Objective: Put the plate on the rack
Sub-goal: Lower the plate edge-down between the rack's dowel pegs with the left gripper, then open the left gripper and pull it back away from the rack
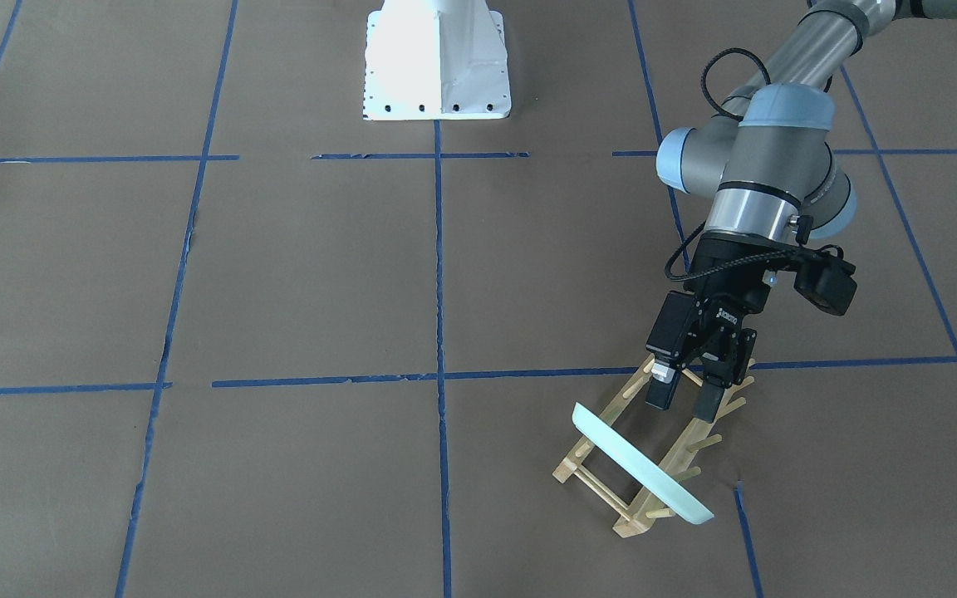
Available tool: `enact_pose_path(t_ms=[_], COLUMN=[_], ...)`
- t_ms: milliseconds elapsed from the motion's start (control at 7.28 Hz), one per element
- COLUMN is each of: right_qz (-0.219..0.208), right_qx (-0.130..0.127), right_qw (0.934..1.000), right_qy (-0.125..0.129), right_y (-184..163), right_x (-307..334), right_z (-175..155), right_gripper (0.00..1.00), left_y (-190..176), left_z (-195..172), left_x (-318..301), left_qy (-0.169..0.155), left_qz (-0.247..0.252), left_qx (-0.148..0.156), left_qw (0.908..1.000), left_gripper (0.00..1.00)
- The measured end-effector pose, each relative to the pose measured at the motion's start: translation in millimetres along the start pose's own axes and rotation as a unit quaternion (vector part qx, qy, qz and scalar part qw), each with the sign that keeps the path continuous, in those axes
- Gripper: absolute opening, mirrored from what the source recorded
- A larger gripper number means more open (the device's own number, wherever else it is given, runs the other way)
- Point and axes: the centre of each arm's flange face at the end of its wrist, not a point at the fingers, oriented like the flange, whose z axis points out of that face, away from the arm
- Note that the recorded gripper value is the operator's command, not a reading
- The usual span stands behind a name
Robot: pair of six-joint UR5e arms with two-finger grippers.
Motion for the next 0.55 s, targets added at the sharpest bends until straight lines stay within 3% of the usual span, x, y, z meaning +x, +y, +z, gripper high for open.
enact_pose_path(t_ms=[275,412,550], right_qz=[0.0,0.0,0.0], right_qx=[0.0,0.0,0.0], right_qw=[1.0,1.0,1.0], right_qy=[0.0,0.0,0.0], right_y=[0,0,0], right_x=[0,0,0], right_z=[0,0,0], right_gripper=[1.0,1.0,1.0], left_y=[-39,-69,-105], left_z=[-27,-40,-49], left_x=[-18,-35,-50], left_qy=[-0.015,-0.028,-0.051], left_qz=[0.114,0.168,0.23], left_qx=[-0.032,-0.055,-0.081], left_qw=[0.9929,0.984,0.9686], left_gripper=[1.0,1.0,1.0])
